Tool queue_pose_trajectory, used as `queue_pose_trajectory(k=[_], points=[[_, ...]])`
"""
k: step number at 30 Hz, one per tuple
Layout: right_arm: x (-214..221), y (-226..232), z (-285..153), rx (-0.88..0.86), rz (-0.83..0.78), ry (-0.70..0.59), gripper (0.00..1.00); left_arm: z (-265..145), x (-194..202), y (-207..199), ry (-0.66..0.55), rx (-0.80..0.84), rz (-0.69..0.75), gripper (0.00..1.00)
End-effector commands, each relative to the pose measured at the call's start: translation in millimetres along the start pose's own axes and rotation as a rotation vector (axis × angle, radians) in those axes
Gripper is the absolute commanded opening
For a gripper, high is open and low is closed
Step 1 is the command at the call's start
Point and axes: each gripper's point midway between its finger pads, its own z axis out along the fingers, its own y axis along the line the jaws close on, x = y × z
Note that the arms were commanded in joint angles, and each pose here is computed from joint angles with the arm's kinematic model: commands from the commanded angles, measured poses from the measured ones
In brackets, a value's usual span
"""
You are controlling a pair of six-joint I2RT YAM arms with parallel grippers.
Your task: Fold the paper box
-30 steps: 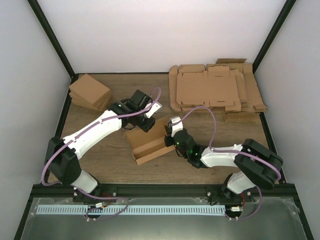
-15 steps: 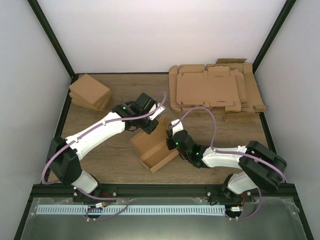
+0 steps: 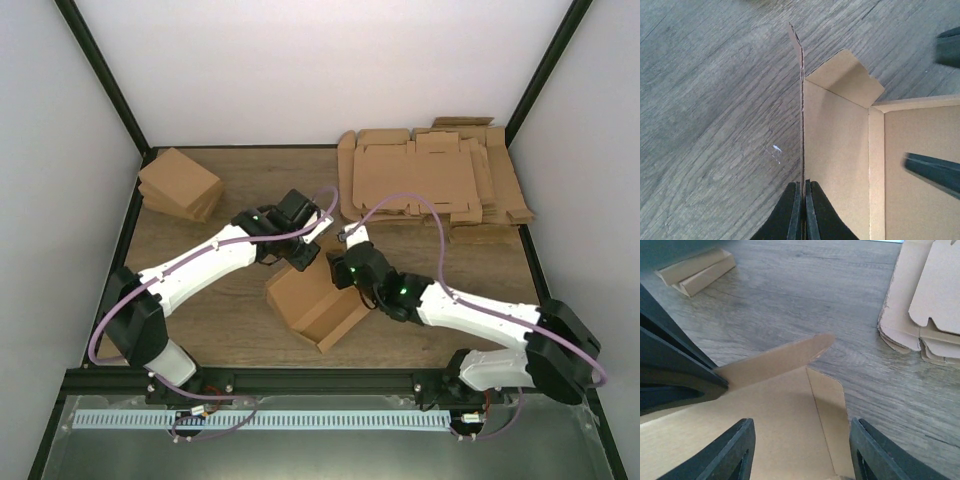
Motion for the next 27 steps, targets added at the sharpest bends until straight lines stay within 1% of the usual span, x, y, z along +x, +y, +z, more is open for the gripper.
queue_pose_trajectory(k=[1,3,8,11,16,20,23,27], points=[[-4.4,-1.0,-32.6,-0.011,0.058,0.100,0.56,3.0,6.0,-1.8,0.023,-0.009,0.009,0.04],[3.5,-1.8,-45.7,-0.027,0.078,0.164,0.56,3.3,5.6,-2.2,0.023,-0.008,0.009,0.04],[41.1,-5.6,-77.9,-0.029,0.189,0.400,0.56,4.1,5.9,-2.3,0.024,-0.010,0.010,0.04],[57.6,-5.4,-100.5,-0.062,0.245,0.489,0.58,5.1,5.8,-2.4,0.025,-0.012,0.008,0.04],[73.6,3.0,-123.7,-0.137,0.315,0.583,0.75,6.3,4.4,-2.7,0.022,-0.011,0.007,0.04],[86.9,15.6,-124.9,-0.223,0.381,0.606,0.86,3.0,0.6,-0.9,0.010,-0.022,0.006,0.04],[116.1,25.1,-114.4,-0.300,0.436,0.630,0.86,-4.3,-5.3,1.4,-0.002,-0.037,0.005,0.04],[133.4,38.9,-94.7,-0.374,0.471,0.629,0.82,-21.5,-18.3,2.7,-0.036,-0.044,0.009,0.04]])
